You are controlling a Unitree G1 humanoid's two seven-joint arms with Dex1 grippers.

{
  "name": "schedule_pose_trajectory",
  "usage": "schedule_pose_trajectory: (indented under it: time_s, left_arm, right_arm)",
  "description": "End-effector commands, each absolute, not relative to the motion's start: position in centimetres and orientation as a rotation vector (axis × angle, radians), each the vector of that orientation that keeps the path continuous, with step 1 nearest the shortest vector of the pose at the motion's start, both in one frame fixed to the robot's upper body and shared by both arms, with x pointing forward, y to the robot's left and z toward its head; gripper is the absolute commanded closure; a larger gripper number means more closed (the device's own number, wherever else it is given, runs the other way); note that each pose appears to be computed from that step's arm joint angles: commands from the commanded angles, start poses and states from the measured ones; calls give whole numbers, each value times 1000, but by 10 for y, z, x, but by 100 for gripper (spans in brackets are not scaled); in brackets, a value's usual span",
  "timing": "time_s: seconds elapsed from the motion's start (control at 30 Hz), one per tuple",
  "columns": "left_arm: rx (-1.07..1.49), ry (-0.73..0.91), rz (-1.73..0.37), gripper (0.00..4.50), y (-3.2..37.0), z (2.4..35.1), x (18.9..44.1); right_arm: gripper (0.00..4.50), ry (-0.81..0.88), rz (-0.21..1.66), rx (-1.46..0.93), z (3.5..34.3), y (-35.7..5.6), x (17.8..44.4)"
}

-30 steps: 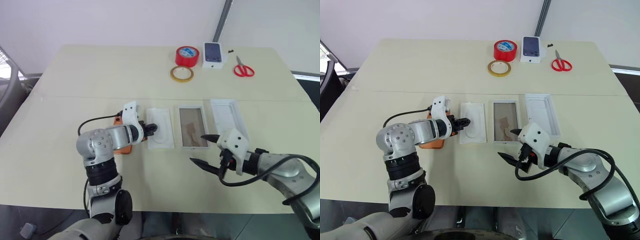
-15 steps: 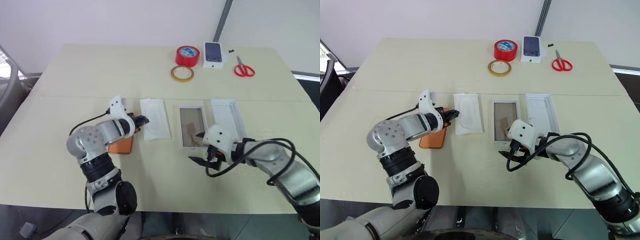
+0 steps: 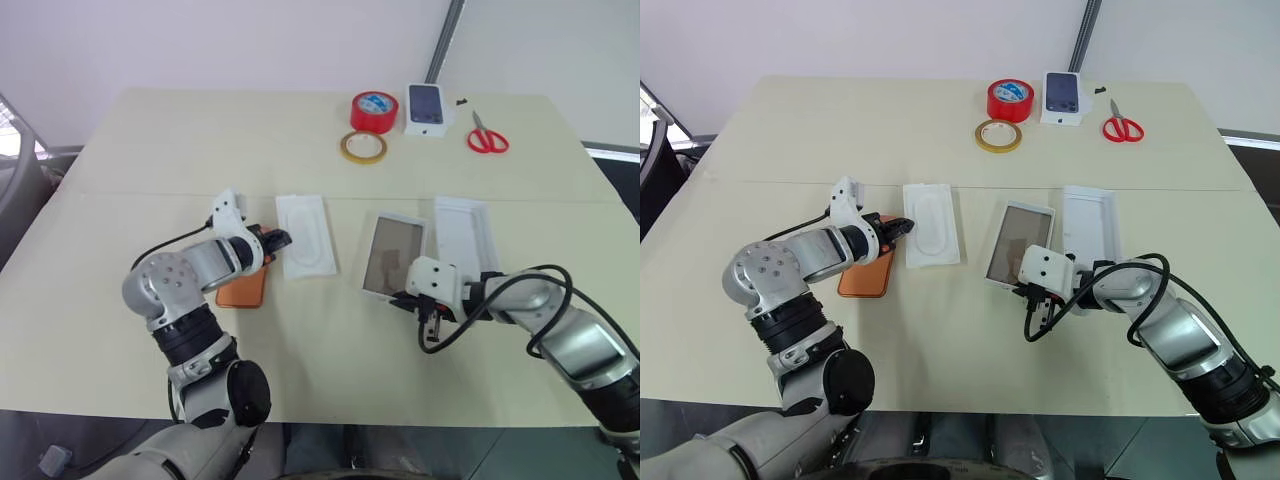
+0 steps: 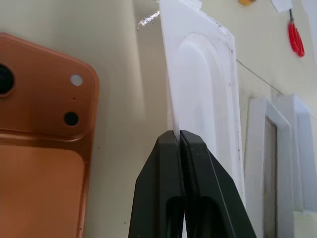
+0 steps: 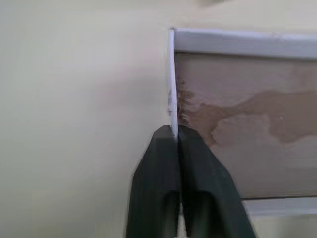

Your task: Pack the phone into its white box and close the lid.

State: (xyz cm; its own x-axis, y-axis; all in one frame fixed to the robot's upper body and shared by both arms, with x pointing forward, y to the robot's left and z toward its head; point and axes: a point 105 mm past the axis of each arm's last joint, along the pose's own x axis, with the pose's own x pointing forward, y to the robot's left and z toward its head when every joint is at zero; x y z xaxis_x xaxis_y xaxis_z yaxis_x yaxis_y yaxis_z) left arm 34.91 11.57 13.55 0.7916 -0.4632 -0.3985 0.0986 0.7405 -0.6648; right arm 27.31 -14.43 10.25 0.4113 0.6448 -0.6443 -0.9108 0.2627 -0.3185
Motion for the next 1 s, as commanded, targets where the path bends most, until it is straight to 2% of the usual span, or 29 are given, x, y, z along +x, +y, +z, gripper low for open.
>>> schedule_pose_trajectory:
  time_s: [0.03,0.17,0.27,0.43,0.53,0.67,0.77,1.0]
  left_arm:
    - [-681,489,-334,450,128,163,355]
    - [-677,439,-331,450,140,178,360]
    - [-661,428,-339,450,144,183,360]
    - [-643,442,-374,450,139,179,356]
    - [-635,455,-391,450,134,175,352]
    - [-624,468,-428,450,122,173,347]
    - [-599,486,-465,450,112,170,342]
    - [-544,573,-544,450,82,153,327]
  right_arm:
    - [448,359,1181,-803,110,-126,262]
    - [448,298,1241,-850,108,-101,258]
    - [448,254,1228,-908,102,-86,268]
    - [448,197,1224,-968,103,-72,284]
    - [448,189,1248,-942,107,-67,284]
    - [314,167,1235,-883,120,-67,285]
    - [156,149,1209,-857,132,-77,283]
    - [156,194,1079,-795,153,-122,278]
